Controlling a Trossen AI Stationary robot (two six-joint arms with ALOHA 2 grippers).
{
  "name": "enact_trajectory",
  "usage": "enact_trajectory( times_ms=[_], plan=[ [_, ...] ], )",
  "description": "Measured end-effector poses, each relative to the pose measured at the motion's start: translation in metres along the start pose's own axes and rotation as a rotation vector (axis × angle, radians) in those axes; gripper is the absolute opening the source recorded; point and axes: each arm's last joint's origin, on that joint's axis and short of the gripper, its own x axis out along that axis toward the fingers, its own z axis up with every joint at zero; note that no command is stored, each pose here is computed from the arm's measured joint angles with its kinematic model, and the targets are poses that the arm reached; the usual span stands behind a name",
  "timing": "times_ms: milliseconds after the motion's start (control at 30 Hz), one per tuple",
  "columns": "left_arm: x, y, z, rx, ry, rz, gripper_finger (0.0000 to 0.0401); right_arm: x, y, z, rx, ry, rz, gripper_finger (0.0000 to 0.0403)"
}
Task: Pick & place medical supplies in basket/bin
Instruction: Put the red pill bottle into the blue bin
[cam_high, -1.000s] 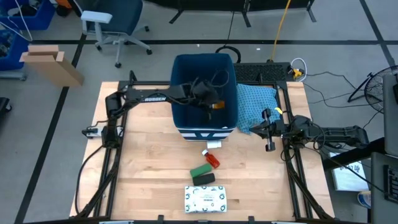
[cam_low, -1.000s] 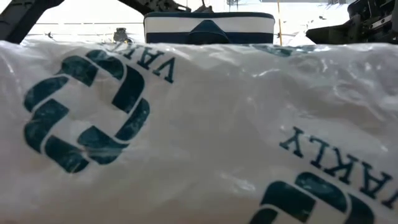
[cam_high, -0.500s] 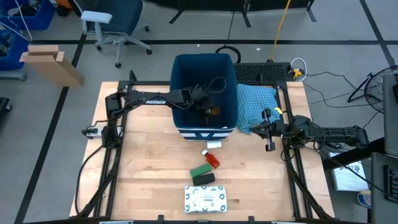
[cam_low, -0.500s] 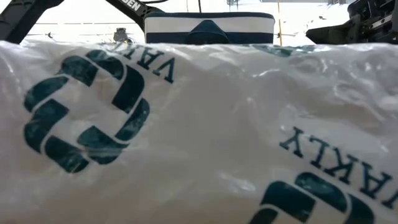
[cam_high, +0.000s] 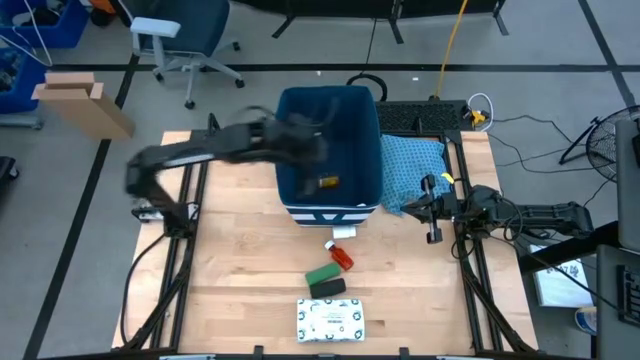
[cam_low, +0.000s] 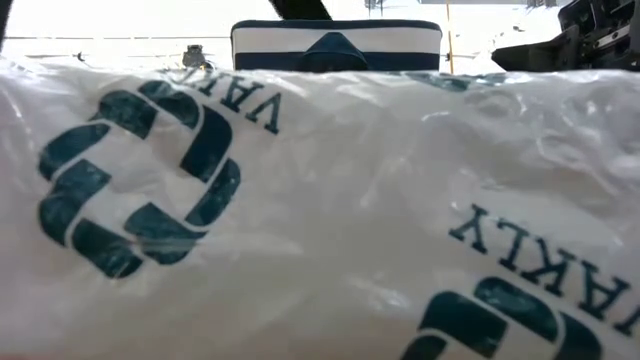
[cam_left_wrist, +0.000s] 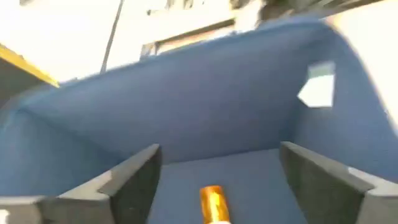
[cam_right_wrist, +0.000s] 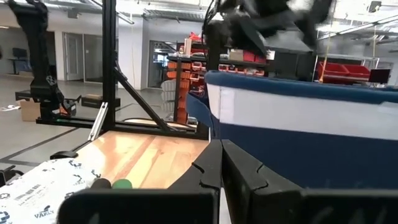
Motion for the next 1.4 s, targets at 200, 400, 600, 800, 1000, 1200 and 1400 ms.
enact_trajectory(
  times_ms=[200,400,600,800,1000,1200,1400],
  plan=[
    [-0.090,-0.038,-0.025,-0.056,-0.076,-0.024,0.0115,0.000,0.000,0.002,-0.007,-0.023,-0.002,0.0000],
    [-0.094,-0.086,-0.094,-0.136,-0.301,-0.040,0.0016,0.000,0.000,0.003,-0.050,-0.027,-0.003,0.0000],
    [-0.057,-0.122,-0.171,-0.195,-0.500,0.037,0.0005,0.001,0.000,0.000,-0.049,-0.005,-0.001,0.0000],
    [-0.034,-0.145,-0.243,-0.305,-0.616,0.129,0.0002,0.001,0.000,0.000,0.002,-0.003,-0.001,0.0000],
    [-0.031,-0.149,-0.273,-0.381,-0.633,0.196,0.0002,0.002,0.000,0.000,-0.014,0.001,0.003,0.0000],
    [-0.030,-0.149,-0.273,-0.407,-0.618,0.217,0.0011,0.010,0.012,-0.003,0.016,0.100,0.111,0.0000],
    [-0.030,-0.148,-0.274,-0.431,-0.615,0.235,0.0011,0.040,0.043,0.017,-0.076,0.201,0.054,0.0000]
  ],
)
